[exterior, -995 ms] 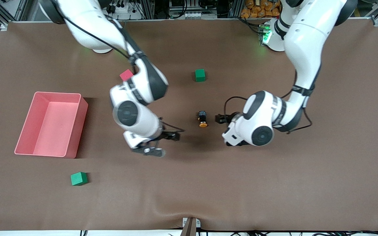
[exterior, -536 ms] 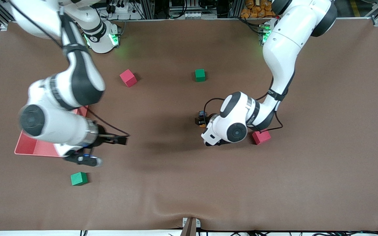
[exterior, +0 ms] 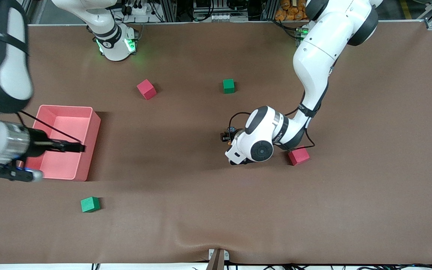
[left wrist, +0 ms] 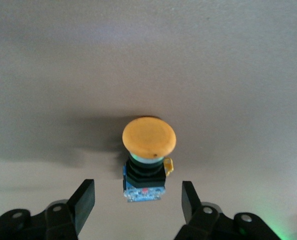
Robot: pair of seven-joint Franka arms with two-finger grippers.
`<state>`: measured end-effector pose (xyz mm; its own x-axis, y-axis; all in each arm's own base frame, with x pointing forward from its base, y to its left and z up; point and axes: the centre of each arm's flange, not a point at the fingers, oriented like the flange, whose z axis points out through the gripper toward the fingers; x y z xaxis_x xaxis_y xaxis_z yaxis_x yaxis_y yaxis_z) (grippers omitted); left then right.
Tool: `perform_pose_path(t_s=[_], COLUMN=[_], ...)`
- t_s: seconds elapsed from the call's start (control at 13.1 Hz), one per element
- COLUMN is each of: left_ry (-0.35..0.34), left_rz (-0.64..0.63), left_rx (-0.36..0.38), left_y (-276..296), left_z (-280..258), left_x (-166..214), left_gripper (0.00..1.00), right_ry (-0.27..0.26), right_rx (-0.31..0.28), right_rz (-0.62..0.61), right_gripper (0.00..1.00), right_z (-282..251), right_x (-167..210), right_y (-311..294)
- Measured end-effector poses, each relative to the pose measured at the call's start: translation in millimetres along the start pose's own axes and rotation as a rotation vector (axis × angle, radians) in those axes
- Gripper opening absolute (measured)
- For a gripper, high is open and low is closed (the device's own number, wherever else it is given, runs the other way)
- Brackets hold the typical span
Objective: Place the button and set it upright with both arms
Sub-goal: 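Grasp the button with the left gripper while the right gripper withdraws, then carry the button with the left gripper to the table center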
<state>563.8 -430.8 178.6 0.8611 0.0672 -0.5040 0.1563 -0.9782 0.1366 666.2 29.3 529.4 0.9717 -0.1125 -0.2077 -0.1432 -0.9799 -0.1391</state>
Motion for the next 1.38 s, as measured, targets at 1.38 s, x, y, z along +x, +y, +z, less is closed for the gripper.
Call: perform_pose_path(t_s=[1.38], left_ry=[-0.001], left_rz=[0.008], left_rx=[0.004], left_y=[7], left_z=[16], left_x=[0], left_gripper=[0.41], right_ry=[0.235], right_rx=[-0.148], right_rz=[-0.019], right_gripper=[1.0], right_z=[-103], right_x=[-156], right_y=[-1])
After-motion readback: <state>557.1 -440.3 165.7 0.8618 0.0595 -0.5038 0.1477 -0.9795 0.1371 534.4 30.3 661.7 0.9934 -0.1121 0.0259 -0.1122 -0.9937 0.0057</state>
